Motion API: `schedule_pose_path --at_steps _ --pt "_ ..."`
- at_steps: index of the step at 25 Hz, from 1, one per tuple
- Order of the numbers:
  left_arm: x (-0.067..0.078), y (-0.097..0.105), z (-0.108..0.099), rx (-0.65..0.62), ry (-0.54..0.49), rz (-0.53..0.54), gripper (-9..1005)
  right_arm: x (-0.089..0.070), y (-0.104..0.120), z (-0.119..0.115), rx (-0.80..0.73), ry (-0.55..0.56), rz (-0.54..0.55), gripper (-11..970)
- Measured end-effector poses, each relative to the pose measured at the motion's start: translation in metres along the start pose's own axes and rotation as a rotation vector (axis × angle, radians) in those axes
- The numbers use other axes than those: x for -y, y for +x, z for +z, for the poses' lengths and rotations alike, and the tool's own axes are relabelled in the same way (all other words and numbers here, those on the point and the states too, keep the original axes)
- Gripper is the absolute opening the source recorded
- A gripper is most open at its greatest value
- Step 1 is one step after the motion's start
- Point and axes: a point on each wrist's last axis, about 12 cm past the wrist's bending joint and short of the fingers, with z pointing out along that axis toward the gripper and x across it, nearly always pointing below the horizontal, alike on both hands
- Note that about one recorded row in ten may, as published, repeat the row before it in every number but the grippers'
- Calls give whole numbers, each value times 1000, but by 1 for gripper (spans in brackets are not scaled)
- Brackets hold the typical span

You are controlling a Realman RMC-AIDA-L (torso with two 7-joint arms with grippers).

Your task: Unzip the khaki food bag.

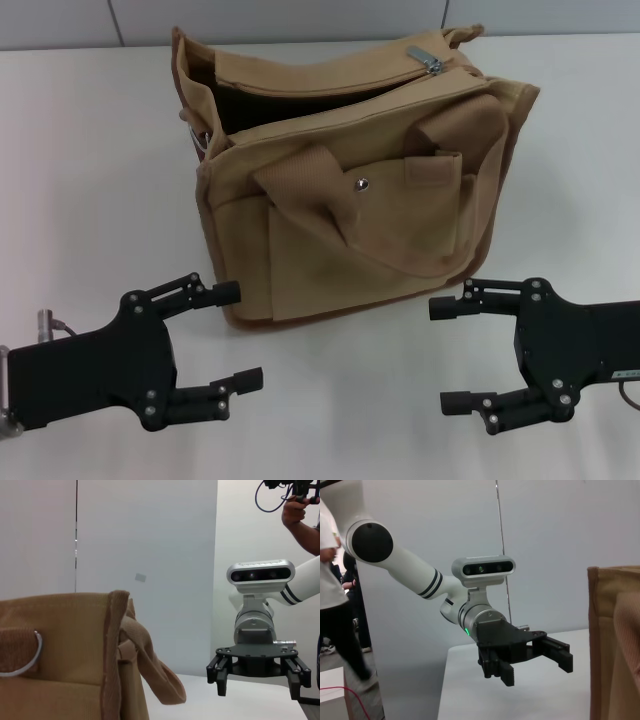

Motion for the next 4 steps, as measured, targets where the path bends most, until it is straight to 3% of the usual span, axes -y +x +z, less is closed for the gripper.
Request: schedule_pose_path --at_steps 4 --pt "0 0 -1 0 -2 2 842 1 -1 -1 6 9 -2 843"
